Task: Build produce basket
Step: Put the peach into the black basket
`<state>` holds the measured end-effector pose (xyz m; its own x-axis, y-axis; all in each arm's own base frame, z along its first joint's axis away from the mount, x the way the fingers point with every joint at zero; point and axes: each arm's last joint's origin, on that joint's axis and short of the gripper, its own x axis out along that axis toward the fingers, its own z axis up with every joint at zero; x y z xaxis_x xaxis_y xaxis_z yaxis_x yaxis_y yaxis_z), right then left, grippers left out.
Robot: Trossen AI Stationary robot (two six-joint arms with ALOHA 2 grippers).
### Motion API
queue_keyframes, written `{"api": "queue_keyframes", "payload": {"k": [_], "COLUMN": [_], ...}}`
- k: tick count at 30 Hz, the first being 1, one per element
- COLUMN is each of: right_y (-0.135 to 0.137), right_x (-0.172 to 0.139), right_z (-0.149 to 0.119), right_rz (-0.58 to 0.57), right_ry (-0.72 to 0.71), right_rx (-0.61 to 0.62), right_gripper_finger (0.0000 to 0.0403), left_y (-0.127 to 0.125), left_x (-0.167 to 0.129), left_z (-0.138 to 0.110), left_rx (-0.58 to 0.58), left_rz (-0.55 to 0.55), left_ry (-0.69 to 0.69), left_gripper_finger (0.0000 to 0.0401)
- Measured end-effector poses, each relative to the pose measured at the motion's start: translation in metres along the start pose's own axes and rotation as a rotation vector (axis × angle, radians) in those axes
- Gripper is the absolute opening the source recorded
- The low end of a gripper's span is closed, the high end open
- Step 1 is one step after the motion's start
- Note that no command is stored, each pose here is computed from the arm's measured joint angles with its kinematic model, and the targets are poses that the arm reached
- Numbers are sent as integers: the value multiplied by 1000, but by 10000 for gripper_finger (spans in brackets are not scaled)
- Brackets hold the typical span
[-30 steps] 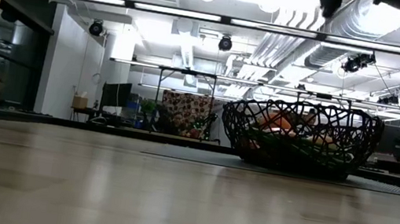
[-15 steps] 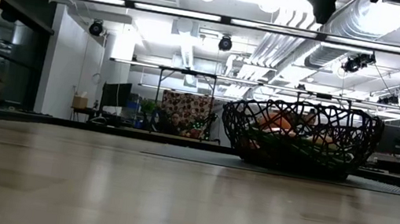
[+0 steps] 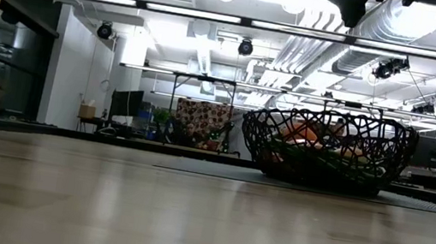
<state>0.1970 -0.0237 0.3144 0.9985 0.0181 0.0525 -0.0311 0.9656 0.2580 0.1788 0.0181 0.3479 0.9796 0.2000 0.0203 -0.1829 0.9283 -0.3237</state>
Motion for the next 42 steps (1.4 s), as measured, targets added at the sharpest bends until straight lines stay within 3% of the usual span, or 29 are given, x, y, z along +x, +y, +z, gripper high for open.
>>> {"api": "queue_keyframes", "payload": {"k": [8, 10, 16, 21, 24, 29, 34, 42], "right_y": [0, 0, 0, -2, -2, -3, -3, -4], "right_x": [0, 0, 0, 0, 0, 0, 0, -1], "right_z": [0, 0, -1, -3, -5, -7, -8, -10], "right_rz": [0, -1, -1, -33, -45, -50, -53, -60], "right_ry": [2, 4, 6, 30, 50, 68, 75, 99], "right_rx": [3, 22, 45, 49, 49, 48, 55, 56], "right_gripper_finger": [399, 399, 399, 399, 399, 399, 399, 399], "left_y": [0, 0, -13, -35, -56, -94, -122, -130], "left_x": [2, 5, 12, 7, 2, -14, -31, -50], "left_z": [-1, -4, -21, -51, -72, -101, -132, -187], "left_rx": [-54, -87, -169, -259, -276, -321, -398, -329], "left_rz": [11, 4, 61, 195, 219, 231, 366, 564], "left_ry": [5, 73, 543, 1034, 1262, 1471, 1666, 1882], "left_gripper_finger": [348, 348, 348, 348, 348, 348, 348, 348]}}
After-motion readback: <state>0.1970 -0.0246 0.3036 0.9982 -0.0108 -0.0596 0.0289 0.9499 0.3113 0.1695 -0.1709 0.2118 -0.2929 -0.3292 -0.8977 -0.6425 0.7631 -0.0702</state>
